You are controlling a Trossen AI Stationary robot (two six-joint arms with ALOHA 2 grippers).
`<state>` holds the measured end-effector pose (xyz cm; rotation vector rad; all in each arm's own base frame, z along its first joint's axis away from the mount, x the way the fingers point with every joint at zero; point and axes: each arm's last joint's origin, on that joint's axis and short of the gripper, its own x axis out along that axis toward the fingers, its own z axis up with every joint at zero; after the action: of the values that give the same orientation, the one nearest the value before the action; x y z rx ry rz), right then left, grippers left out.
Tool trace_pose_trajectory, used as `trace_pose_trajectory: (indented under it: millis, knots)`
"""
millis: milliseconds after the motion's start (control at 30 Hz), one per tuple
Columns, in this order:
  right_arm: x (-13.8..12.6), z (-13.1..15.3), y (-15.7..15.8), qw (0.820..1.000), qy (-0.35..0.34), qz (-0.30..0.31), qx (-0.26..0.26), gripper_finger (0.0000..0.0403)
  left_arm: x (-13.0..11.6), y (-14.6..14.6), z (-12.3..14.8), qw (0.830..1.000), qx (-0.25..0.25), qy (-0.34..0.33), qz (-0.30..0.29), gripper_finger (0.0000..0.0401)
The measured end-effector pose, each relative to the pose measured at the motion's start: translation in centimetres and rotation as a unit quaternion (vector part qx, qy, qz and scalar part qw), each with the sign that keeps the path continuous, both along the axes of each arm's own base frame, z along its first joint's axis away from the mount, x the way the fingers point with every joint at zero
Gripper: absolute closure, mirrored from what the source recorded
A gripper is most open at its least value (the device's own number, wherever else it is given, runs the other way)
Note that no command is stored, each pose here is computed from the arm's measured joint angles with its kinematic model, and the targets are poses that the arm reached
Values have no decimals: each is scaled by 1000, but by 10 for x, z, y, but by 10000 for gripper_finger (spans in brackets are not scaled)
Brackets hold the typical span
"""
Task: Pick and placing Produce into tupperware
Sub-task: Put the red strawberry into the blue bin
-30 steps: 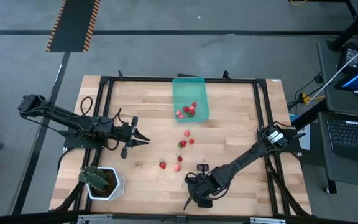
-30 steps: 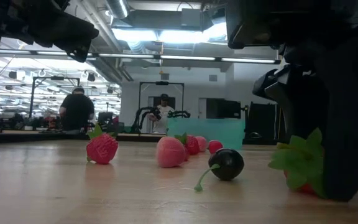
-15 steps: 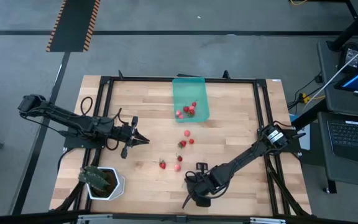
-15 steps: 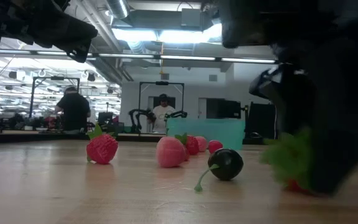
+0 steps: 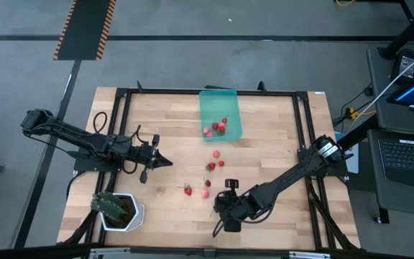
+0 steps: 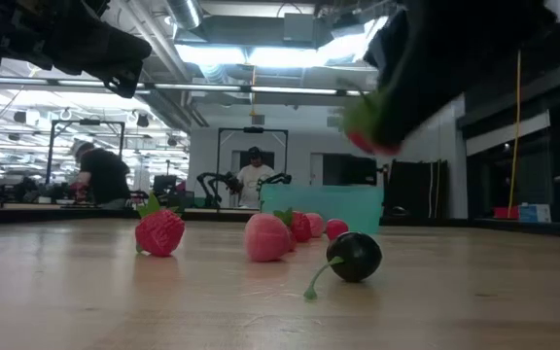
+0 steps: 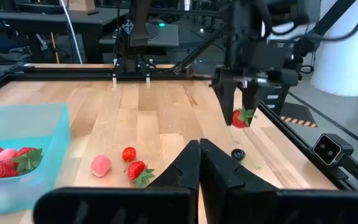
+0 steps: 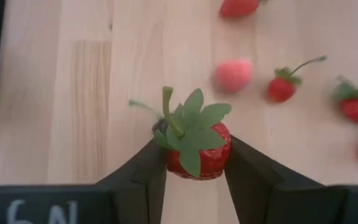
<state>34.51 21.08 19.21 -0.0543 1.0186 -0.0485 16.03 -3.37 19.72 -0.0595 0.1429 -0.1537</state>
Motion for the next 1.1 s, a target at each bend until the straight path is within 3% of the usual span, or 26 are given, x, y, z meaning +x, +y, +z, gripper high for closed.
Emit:
trace_pose_trajectory:
  millis: [333,500,800,1100]
  knots:
    - [2,44,-22,997,-77,8,6,266,0,0,0,1000,0,0,0,377]
    - [-2,52,-35,994,-112,6,15,266,0,0,0,1000,0,-1,0,366]
    - [-27,35,-58,981,-187,-6,53,266,0,0,0,1000,1,1,0,347]
    - [-63,16,-77,944,-316,12,90,266,0,0,-1,1000,2,3,0,332]
